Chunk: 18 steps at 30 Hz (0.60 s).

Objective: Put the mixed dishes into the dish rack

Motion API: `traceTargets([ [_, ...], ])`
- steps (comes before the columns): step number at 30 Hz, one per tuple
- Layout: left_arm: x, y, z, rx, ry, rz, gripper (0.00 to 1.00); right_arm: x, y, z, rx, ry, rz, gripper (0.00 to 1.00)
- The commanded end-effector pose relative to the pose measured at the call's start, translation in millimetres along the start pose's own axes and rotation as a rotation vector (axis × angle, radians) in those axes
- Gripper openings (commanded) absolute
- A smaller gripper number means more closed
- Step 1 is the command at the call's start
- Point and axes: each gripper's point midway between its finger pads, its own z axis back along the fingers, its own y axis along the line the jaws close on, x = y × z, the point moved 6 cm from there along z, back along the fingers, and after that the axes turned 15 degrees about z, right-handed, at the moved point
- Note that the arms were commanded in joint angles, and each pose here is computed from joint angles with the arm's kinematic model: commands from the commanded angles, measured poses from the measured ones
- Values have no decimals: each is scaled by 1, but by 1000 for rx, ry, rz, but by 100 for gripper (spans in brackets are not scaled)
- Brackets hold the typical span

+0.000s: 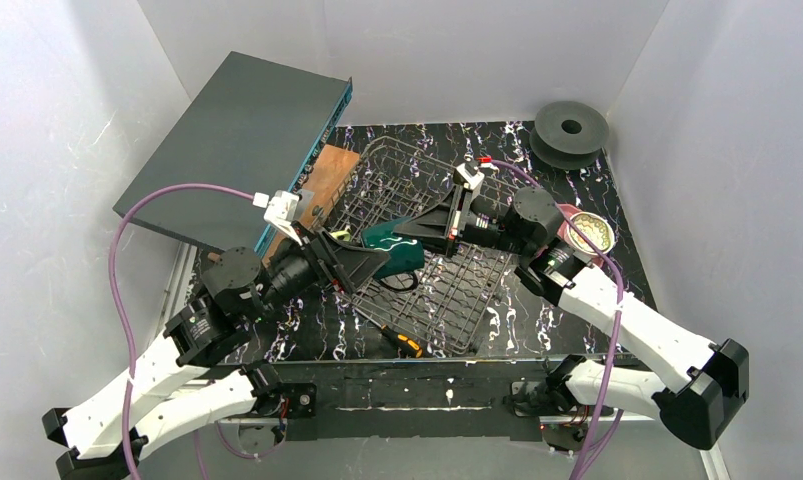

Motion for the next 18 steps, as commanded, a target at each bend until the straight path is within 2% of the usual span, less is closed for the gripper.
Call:
traceTargets([
  [1,-5,-5,-5,-42,28,23,98,3,69,11,228,-28,98,1],
  [9,1,15,16,72,-29,-17,98,1,73,20,222,-55,97,1],
  [13,-1,12,19,4,-50,15,98,2,82,16,256,-39,92,1],
  [18,-1,-1,11,-45,-14,20,98,-1,83,12,269,-26,82,1],
])
